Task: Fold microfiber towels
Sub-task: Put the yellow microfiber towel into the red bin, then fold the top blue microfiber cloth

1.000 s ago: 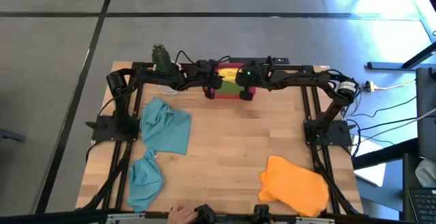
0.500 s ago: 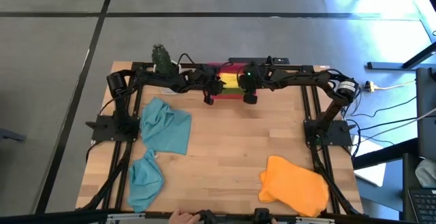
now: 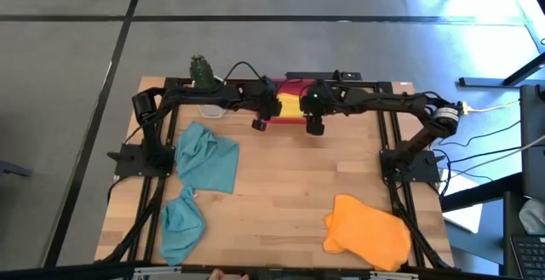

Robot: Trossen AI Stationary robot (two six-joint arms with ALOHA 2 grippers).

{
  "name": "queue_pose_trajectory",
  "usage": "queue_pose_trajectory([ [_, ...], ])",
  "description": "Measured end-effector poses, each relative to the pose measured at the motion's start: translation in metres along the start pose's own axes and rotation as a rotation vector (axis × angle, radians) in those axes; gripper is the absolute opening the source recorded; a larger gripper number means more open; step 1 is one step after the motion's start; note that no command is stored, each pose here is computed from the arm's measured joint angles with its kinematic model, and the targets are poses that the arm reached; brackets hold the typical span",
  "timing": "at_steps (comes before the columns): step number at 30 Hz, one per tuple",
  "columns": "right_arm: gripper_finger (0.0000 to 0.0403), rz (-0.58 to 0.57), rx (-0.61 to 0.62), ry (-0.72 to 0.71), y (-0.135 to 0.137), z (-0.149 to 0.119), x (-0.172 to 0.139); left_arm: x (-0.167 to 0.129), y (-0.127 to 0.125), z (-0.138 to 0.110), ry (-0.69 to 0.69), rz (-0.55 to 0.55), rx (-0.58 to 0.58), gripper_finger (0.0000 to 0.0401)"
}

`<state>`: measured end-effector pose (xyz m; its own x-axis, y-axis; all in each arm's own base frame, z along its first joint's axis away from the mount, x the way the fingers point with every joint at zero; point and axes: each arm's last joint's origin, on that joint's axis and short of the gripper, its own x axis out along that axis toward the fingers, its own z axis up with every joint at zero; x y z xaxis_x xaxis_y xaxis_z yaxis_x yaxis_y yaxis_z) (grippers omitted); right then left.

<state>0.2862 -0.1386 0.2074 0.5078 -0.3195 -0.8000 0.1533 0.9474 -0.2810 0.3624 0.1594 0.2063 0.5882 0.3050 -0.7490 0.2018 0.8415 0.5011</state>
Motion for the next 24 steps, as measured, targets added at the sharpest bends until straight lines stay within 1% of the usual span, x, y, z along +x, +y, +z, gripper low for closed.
queue_pose_trajectory([
  [2, 0.022, -0.004, -0.006, -0.028, 0.001, 0.003, -0.009, -0.007, 0.003, 0.005, 0.007, -0.013, -0.018, 0.0128],
  [6, 0.022, -0.007, -0.016, -0.114, 0.003, 0.01, -0.034, -0.034, 0.011, 0.02, -0.053, 0.025, -0.075, 0.0128],
  [9, 0.022, 0.013, -0.001, -0.218, 0.004, 0.016, -0.059, -0.061, 0.016, 0.03, -0.141, 0.05, -0.122, 0.0127],
  [13, 0.0209, 0.077, 0.027, -0.366, 0.006, 0.019, -0.092, -0.101, 0.017, 0.038, -0.277, 0.036, -0.204, 0.0119],
  [15, 0.02, 0.108, 0.027, -0.441, 0.01, 0.015, -0.105, -0.12, 0.012, 0.041, -0.325, 0.035, -0.242, 0.0114],
  [18, 0.0188, 0.13, 0.048, -0.52, 0.021, 0.004, -0.114, -0.143, -0.002, 0.04, -0.389, 0.033, -0.271, 0.0105],
  [21, 0.0178, 0.155, 0.069, -0.591, 0.036, -0.01, -0.116, -0.164, -0.02, 0.038, -0.484, 0.038, -0.292, 0.0099],
  [24, 0.0172, 0.192, 0.084, -0.667, 0.054, -0.026, -0.11, -0.178, -0.042, 0.031, -0.584, 0.038, -0.299, 0.0097],
])
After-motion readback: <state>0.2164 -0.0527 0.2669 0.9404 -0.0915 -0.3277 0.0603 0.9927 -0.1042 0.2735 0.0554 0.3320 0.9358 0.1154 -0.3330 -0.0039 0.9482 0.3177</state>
